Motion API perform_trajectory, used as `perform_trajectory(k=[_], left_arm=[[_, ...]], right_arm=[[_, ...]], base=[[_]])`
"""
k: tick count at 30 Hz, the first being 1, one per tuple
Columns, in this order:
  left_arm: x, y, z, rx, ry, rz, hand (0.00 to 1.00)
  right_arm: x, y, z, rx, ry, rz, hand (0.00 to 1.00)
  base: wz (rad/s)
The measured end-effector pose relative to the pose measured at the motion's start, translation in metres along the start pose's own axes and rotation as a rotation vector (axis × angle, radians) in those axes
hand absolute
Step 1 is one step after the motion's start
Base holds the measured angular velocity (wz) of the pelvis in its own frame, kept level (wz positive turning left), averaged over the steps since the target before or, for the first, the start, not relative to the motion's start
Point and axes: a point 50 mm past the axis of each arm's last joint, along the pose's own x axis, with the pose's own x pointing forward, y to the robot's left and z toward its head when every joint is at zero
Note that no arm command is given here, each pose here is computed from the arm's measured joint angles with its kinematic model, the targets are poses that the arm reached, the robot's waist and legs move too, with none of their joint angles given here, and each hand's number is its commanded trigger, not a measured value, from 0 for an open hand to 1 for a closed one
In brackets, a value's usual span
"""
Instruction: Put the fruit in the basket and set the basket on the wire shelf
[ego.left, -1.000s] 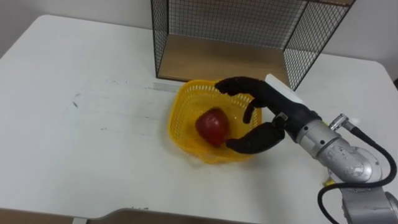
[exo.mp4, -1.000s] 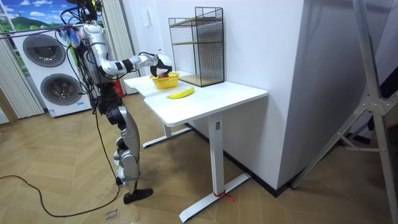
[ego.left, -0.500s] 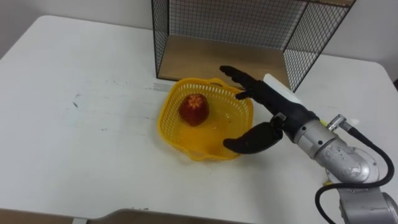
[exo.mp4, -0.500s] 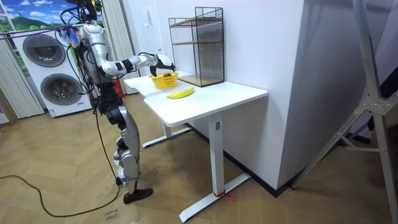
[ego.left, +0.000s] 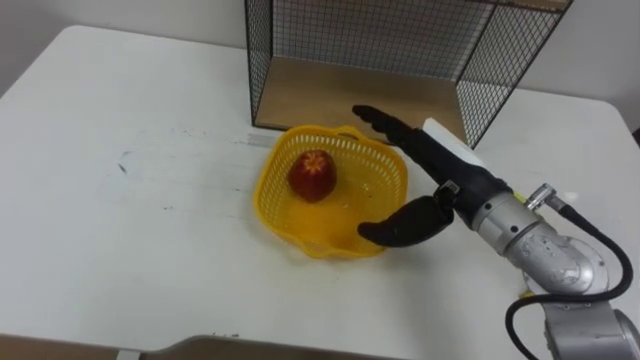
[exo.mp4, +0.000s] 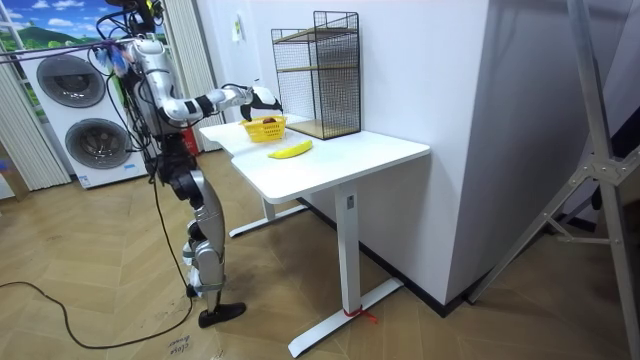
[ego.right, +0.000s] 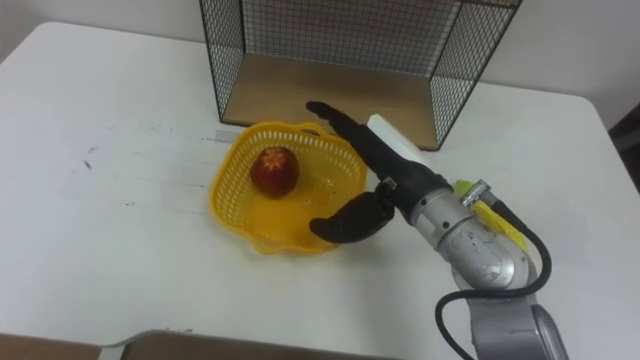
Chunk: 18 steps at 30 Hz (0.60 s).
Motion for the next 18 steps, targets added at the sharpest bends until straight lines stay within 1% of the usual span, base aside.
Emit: perform_trajectory(k=[3, 8, 11, 13, 18], left_arm=[[-0.001, -0.001, -0.005, -0.001, 0.009, 0.0, 0.0], [-0.001, -0.002, -0.008, -0.004, 0.014, -0.001, 0.0], [-0.002, -0.003, -0.011, -0.03, 0.022, -0.001, 0.0], [-0.003, -0.002, -0.016, -0.058, 0.026, 0.007, 0.0], [-0.005, -0.008, -0.028, -0.058, 0.051, -0.005, 0.0]], right_arm=[[-0.001, -0.003, 0.004, 0.015, -0.033, -0.032, 0.0], [-0.005, -0.015, 0.004, 0.055, -0.059, -0.143, 0.0], [-0.01, -0.027, 0.003, 0.056, -0.064, -0.232, 0.0], [-0.017, -0.04, 0.0, 0.046, -0.058, -0.327, 0.0], [-0.028, -0.058, -0.005, 0.067, -0.051, -0.496, 0.0]], base=[[0.01], [0.0], [-0.05], [0.0], [0.0]])
